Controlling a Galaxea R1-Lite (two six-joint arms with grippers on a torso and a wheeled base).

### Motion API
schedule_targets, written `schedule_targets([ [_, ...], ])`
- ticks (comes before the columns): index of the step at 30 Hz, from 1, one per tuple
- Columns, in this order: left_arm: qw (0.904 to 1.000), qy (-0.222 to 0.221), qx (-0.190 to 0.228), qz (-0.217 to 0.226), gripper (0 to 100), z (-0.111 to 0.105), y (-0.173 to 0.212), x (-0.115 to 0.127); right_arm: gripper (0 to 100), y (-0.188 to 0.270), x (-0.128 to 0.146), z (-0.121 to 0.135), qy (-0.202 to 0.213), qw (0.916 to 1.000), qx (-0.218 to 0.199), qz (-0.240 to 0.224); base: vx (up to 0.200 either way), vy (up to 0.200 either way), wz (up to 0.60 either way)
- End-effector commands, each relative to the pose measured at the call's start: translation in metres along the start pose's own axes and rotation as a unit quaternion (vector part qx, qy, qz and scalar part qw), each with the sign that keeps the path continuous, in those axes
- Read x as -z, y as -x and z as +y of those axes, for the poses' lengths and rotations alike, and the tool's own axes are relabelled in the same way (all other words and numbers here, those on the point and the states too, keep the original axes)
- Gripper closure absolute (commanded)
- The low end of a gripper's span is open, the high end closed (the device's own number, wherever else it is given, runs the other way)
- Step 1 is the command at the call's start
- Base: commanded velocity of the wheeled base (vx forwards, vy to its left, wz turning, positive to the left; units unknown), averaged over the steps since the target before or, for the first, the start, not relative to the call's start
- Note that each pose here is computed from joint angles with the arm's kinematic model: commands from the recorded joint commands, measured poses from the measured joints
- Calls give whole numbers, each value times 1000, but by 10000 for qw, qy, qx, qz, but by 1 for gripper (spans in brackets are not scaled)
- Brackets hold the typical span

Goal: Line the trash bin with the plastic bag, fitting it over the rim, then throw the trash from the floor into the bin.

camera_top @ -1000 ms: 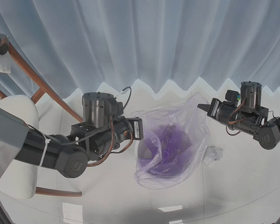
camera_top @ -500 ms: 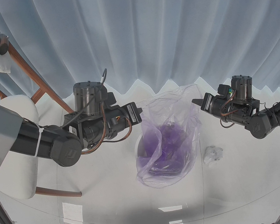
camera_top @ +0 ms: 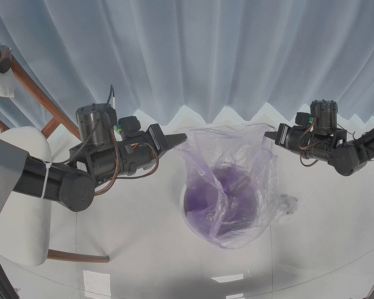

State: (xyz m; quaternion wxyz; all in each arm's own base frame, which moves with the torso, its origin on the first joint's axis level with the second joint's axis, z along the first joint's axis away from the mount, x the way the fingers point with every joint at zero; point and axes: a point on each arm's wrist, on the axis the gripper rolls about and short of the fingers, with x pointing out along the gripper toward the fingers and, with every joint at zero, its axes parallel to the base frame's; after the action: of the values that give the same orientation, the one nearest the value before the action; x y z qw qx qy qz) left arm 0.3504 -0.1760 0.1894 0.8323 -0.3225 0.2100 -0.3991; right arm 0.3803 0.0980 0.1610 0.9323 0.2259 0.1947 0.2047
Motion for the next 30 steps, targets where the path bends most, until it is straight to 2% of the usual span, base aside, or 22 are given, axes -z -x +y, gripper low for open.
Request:
schedule_targets([
  [1, 9988, 148, -467, 58, 100, 25, -6, 10, 100, -6, -3, -20, -74, 9999, 71, 52, 0, 0, 0],
  [3, 9981, 177, -583, 50, 100, 28, -8, 13, 100, -7, -3, -22, -68, 9999, 55, 57, 0, 0, 0],
  [4, 9966, 218, -798, 37, 100, 35, -14, 22, 100, -8, -3, -29, -25, 9999, 61, 96, 0, 0, 0],
  [10, 9951, 193, -964, 59, 100, 52, -27, 31, 100, -18, 5, -54, 164, 9994, 216, 229, 0, 0, 0],
  [14, 9952, 238, -942, -82, 100, 48, -35, 29, 100, -26, 6, -59, 243, 9992, 223, 233, 0, 0, 0],
  [19, 9952, 211, -940, -178, 100, 40, -36, 28, 100, -28, -4, -52, 307, 9994, 97, 94, 0, 0, 0],
  [20, 9950, 198, -950, -225, 100, 39, -35, 26, 0, -25, -8, -48, 312, 9995, 34, 43, 0, 0, 0],
  [24, 9949, 152, -945, -332, 100, 33, -33, 22, 0, -2, -24, -30, 252, 9995, -142, -144, 0, 0, 0],
  [30, 9956, 71, -815, -464, 100, 20, -27, 13, 0, 47, -22, -10, 275, 9976, -639, 60, 0, 0, 0],
])
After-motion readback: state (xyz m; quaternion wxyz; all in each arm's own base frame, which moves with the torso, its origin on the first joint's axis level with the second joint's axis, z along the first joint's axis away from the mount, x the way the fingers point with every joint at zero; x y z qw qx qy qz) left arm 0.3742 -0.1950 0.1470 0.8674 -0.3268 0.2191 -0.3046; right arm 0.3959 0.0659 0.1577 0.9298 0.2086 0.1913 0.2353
